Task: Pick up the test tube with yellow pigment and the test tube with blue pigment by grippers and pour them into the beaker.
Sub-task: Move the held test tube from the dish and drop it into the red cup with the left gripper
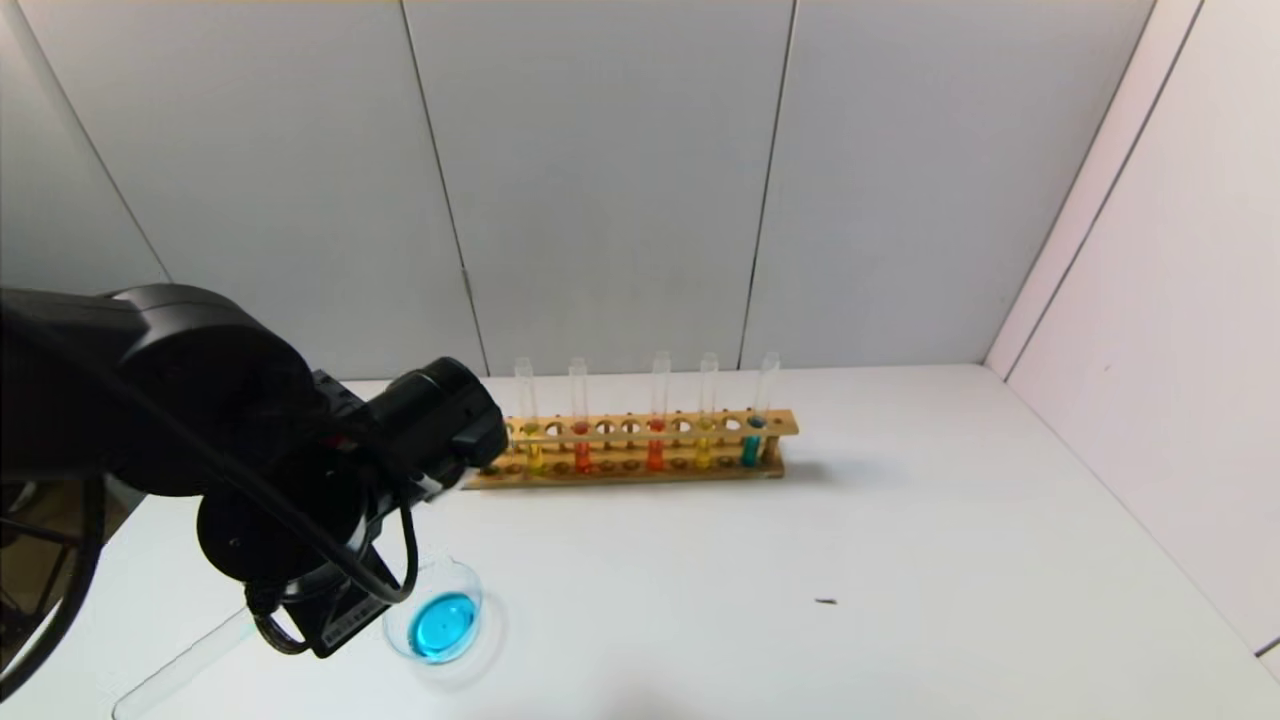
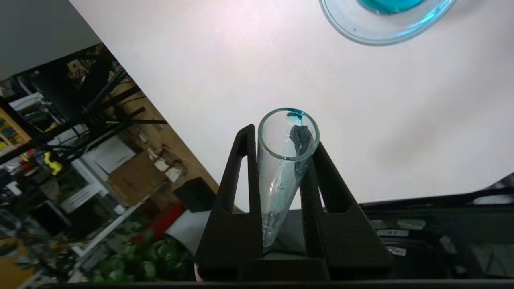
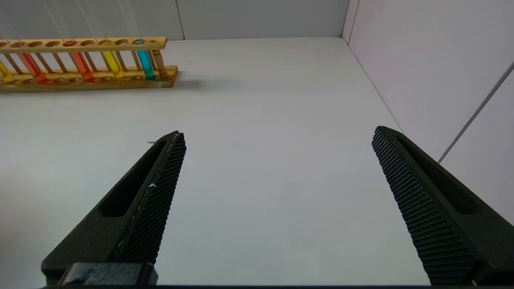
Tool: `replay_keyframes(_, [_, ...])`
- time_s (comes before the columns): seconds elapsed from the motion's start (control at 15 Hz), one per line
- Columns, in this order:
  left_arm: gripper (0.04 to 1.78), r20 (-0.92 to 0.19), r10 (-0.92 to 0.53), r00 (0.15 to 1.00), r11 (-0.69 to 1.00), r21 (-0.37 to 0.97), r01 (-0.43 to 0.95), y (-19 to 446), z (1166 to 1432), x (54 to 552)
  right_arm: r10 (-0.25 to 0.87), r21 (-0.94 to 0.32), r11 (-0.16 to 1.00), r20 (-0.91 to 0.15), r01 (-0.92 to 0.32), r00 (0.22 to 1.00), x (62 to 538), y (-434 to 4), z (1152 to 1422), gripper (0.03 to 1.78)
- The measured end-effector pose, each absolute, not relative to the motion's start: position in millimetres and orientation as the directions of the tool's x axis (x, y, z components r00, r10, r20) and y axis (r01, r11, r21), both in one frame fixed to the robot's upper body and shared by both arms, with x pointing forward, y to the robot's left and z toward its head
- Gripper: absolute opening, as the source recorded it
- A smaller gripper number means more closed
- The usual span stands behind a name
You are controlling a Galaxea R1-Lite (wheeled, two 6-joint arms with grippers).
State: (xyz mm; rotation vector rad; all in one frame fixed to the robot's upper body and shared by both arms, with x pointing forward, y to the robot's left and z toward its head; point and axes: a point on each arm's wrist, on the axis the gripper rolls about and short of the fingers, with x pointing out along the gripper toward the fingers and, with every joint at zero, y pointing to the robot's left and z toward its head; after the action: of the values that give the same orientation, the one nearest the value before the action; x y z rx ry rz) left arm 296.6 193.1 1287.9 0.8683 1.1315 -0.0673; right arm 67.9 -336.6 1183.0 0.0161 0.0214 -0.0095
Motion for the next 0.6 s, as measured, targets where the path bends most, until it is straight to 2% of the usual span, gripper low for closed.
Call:
replay_keyframes(0.27, [0.32, -0.782, 0.327, 0.531, 0.774, 0.544, 0.325, 208, 1306, 301, -0.009, 0.016, 1.0, -0.021, 0.01, 1.0, 68, -337, 1183, 1.7])
replay_keyframes(0.6, [0.32, -0.689, 0.275, 0.671, 0.887, 0.45, 0.099, 230, 1326, 318, -0.01, 0.017, 1.0, -0.021, 0.01, 1.0, 68, -337, 1183, 1.7])
